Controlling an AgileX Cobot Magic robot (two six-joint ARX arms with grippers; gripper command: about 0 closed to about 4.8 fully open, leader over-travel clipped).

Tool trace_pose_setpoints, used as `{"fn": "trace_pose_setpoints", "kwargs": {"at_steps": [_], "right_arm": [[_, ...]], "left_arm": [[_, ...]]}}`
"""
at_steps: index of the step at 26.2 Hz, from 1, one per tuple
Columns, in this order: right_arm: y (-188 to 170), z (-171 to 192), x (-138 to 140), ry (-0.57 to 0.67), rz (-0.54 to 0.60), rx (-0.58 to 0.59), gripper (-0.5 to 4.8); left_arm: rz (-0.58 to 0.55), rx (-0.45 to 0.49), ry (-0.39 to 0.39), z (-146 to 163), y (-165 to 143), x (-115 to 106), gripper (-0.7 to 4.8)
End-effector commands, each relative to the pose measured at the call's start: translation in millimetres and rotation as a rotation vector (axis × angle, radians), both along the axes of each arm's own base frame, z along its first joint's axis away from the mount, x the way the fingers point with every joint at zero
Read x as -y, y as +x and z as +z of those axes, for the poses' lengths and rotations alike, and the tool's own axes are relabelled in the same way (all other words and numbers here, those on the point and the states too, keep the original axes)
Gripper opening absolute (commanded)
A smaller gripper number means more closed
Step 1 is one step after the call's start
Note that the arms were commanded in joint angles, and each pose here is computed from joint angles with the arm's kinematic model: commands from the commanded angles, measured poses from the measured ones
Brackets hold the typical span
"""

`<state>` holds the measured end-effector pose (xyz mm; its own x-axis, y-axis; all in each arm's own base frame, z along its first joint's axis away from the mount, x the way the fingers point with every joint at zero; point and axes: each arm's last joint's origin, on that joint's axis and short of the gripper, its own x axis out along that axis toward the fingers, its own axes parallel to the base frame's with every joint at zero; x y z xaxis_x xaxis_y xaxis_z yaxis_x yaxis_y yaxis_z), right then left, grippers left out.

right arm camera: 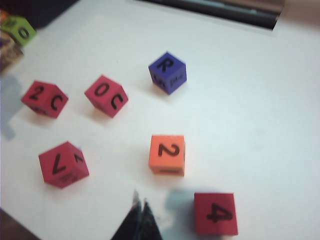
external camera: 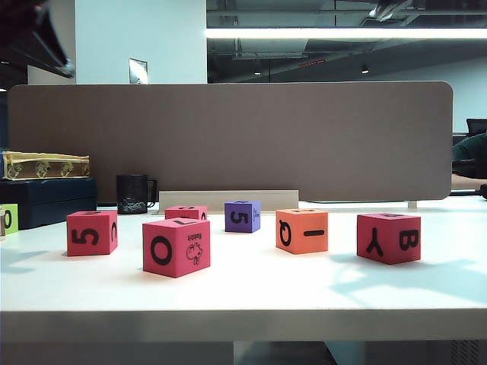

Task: Select the appropriate blocks from the scattered letter blocks on the table and arrange them in a row to spell out "2024".

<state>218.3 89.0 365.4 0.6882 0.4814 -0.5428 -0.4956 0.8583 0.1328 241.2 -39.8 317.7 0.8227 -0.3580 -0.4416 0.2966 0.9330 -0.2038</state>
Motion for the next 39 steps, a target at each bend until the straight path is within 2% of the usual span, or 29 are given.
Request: {"fn": "trace_pose_setpoints", "kwargs": {"at_steps": [1, 7, 10, 13, 18, 23, 24, 25, 26, 28, 33, 36, 39], "right_arm": [[4.1, -1.7, -11.6, -0.031, 0.036, -0.054, -0.02], [7.2, -8.1, -25.8, -0.048, 0.083, -0.089, -0.02], [8.0, -12.0, -28.5, -0.062, 0.088, -0.114, -0.03], [6.9, -13.1, -27.8, -0.077, 0.085, -0.141, -0.03], [11.5, 9.2, -29.5, -0.123, 0.082, -0.181, -0.03], [15.0, 35.8, -31.4, -0.091, 0.083, -0.114, -0.02], [15.0, 39.0, -31.6, -0.088, 0.084, -0.106, -0.02], [15.0, 39.4, -33.0, -0.088, 0.089, -0.106, -0.03], [14.9, 38.6, -33.8, -0.091, 0.092, -0.111, -0.02], [16.4, 35.7, -34.5, -0.1, 0.092, -0.129, -0.02], [22.0, 29.8, -37.6, -0.113, 0.096, -0.152, -0.02], [25.0, 26.5, -39.1, -0.122, 0.097, -0.163, -0.02], [25.6, 25.5, -39.4, -0.134, 0.109, -0.158, -0.02]], "left_arm": [[-0.024, 0.016, 0.001, 7.8, 16.3, 7.9, -0.06], [-0.044, -0.012, 0.003, 13.1, 56.9, 19.4, -0.05], [-0.081, -0.059, 0.013, 10.0, 72.1, 35.3, -0.05], [-0.117, -0.062, 0.016, 11.6, 82.7, 50.4, -0.05], [-0.183, -0.062, 0.041, 18.4, 98.3, 75.0, -0.06], [-0.185, -0.118, 0.052, 12.4, 120.0, 83.9, -0.04], [-0.185, -0.13, 0.055, 8.8, 123.5, 85.2, 0.06], [-0.185, -0.144, 0.058, 4.6, 126.0, 86.0, 0.5], [-0.184, -0.168, 0.064, -1.4, 128.3, 86.7, 1.37], [-0.185, -0.206, 0.072, -11.3, 132.0, 87.9, 2.24], [-0.16, -0.26, 0.126, -34.5, 139.2, 101.6, 2.68], [-0.115, -0.267, 0.214, -49.7, 139.7, 120.8, 3.49], [-0.085, -0.269, 0.267, -58.5, 138.5, 133.5, 3.49]]}}
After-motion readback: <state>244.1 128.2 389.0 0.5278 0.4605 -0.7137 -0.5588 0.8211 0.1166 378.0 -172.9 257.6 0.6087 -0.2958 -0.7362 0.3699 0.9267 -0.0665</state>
